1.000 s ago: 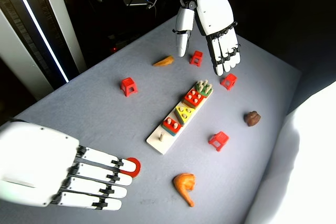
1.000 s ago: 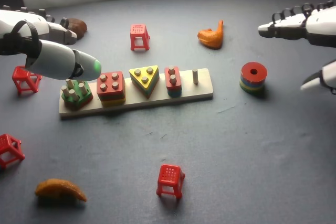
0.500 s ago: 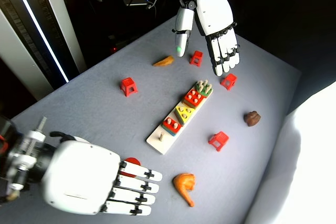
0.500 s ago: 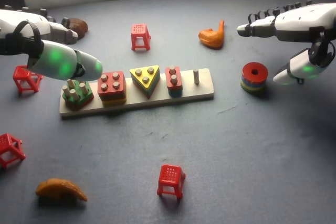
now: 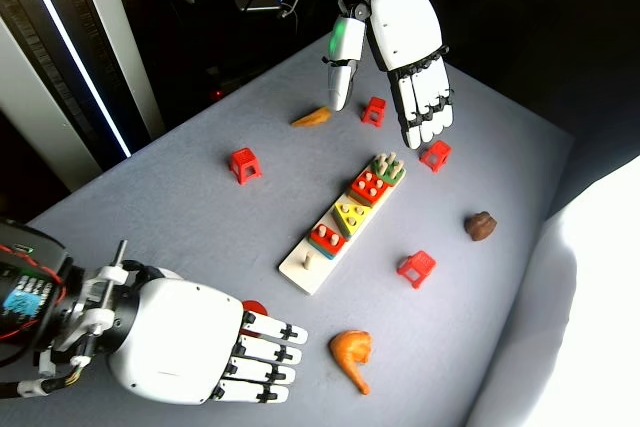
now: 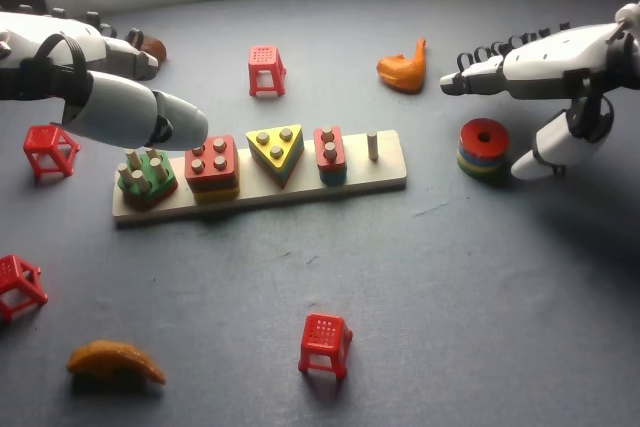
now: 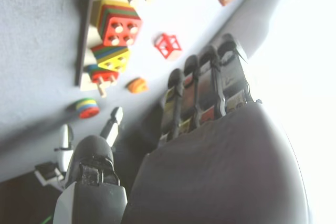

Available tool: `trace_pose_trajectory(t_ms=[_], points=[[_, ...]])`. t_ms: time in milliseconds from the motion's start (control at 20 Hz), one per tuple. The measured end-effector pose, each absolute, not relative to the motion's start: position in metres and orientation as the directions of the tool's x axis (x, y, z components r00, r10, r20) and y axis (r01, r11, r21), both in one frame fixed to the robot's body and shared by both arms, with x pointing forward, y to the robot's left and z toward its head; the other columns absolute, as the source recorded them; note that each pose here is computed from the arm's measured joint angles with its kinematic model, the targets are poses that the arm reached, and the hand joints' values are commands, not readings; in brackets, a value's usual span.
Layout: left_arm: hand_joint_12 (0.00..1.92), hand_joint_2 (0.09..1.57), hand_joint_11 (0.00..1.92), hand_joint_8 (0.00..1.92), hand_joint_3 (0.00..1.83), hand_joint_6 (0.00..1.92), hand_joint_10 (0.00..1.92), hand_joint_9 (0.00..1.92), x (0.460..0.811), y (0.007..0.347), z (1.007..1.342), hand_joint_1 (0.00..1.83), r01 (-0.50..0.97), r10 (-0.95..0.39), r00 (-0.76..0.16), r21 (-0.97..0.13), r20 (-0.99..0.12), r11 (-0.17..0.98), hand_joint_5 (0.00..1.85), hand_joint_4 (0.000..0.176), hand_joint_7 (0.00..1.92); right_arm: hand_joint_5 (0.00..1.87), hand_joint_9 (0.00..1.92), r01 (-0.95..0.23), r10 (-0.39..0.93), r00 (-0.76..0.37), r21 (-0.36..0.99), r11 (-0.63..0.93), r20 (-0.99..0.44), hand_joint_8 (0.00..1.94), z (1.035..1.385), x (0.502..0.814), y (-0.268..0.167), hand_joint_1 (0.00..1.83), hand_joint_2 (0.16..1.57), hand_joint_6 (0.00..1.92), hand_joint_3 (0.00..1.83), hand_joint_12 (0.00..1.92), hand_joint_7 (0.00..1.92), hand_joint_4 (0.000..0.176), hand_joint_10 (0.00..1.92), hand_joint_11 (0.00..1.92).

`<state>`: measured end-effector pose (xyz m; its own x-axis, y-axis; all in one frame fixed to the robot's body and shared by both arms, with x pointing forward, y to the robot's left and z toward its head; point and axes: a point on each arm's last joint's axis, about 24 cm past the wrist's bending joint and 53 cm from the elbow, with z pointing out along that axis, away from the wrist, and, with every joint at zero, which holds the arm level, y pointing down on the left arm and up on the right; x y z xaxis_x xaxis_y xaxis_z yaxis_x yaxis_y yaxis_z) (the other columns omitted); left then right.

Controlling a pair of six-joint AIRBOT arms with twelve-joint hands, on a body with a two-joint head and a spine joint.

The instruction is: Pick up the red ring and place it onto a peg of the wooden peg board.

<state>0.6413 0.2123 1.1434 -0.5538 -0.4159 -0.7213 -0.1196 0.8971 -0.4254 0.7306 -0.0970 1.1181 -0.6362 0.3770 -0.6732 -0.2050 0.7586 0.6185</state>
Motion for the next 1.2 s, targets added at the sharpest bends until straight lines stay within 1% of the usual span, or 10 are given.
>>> trace_pose_trajectory(t_ms=[350,700,800,850,900,950,1050,1100,1150,1200], points=[[0.04,1.17,0.02,0.01,0.0,0.01,0.01,0.07,0.64,0.213,1.141,0.0,-0.122,-0.411,-0.558,-0.419,-0.721,0.9,0.12,0.0,0.11,0.0,0.0,-0.234,0.322,-0.641,0.577,0.783,-0.697,0.0,1.104,0.731,-0.088,1.1,1.12,0.0,0.0,0.0,0.0,0.0,0.0,0.0],[0.06,1.19,0.03,0.01,0.01,0.01,0.01,0.09,0.64,0.213,1.141,0.0,-0.122,-0.411,-0.558,-0.419,-0.721,0.9,0.14,0.0,0.12,0.0,0.0,-0.239,0.317,-0.635,0.57,0.786,-0.704,0.0,1.101,0.732,-0.088,1.2,1.13,0.0,0.0,0.01,0.0,0.0,0.0,0.01],[0.13,1.23,0.0,0.0,0.0,0.0,0.0,0.09,0.64,0.213,1.141,0.0,-0.121,-0.412,-0.558,-0.42,-0.721,0.899,0.12,0.0,0.13,0.0,0.0,-0.242,0.316,-0.632,0.568,0.787,-0.707,0.0,1.102,0.733,-0.088,1.17,1.17,0.0,0.02,0.02,0.0,0.0,0.0,0.03],[0.09,1.23,0.0,0.0,0.0,0.0,0.0,0.08,0.64,0.213,1.141,0.0,-0.121,-0.412,-0.558,-0.42,-0.721,0.9,0.12,0.0,0.11,0.07,0.05,-0.243,0.317,-0.631,0.568,0.786,-0.708,0.02,1.102,0.733,-0.088,1.24,1.17,0.01,0.01,0.19,0.04,0.0,0.0,0.01],[0.17,1.22,0.0,0.0,0.0,0.0,0.0,0.11,0.64,0.213,1.141,0.0,-0.122,-0.412,-0.558,-0.42,-0.721,0.899,0.15,0.0,0.14,0.37,0.33,-0.244,0.317,-0.629,0.568,0.786,-0.709,0.03,1.103,0.733,-0.088,1.26,1.15,0.02,0.0,0.81,0.37,0.0,0.02,0.01],[0.17,1.22,0.0,0.0,0.0,0.0,0.0,0.11,0.641,0.213,1.141,0.0,-0.121,-0.413,-0.557,-0.421,-0.721,0.899,0.15,0.0,0.14,0.37,0.33,-0.246,0.316,-0.628,0.567,0.786,-0.711,0.03,1.103,0.733,-0.088,1.26,1.15,0.02,0.0,0.81,0.37,0.0,0.02,0.01],[0.14,1.21,0.0,0.0,0.0,0.0,0.0,0.09,0.641,0.213,1.142,0.0,-0.12,-0.413,-0.557,-0.421,-0.721,0.899,0.15,0.0,0.13,0.76,0.75,-0.252,0.32,-0.621,0.569,0.783,-0.716,0.03,1.105,0.734,-0.086,1.25,1.1,0.03,0.0,1.04,0.81,0.0,0.06,0.35],[0.15,1.22,0.0,0.0,0.0,0.01,0.0,0.09,0.641,0.213,1.142,0.0,-0.121,-0.413,-0.557,-0.421,-0.721,0.899,0.16,0.0,0.13,0.83,0.9,-0.26,0.331,-0.605,0.573,0.777,-0.724,0.77,1.11,0.737,-0.086,1.21,1.14,0.97,0.0,1.13,0.95,0.0,0.05,0.47],[0.12,1.21,0.0,0.0,0.0,0.0,0.0,0.09,0.641,0.213,1.142,0.0,-0.12,-0.413,-0.556,-0.423,-0.721,0.898,0.15,0.0,0.13,0.85,1.06,-0.266,0.339,-0.594,0.576,0.773,-0.729,0.98,1.114,0.738,-0.086,1.19,1.16,1.15,0.0,1.2,0.94,0.022,0.09,0.64],[0.14,1.22,0.0,0.0,0.0,0.0,0.0,0.1,0.641,0.213,1.142,0.0,-0.12,-0.413,-0.556,-0.422,-0.721,0.898,0.15,0.0,0.14,0.92,1.14,-0.268,0.341,-0.591,0.577,0.772,-0.731,0.96,1.115,0.739,-0.085,1.2,1.14,1.11,0.0,1.23,0.96,0.028,0.11,0.71]])
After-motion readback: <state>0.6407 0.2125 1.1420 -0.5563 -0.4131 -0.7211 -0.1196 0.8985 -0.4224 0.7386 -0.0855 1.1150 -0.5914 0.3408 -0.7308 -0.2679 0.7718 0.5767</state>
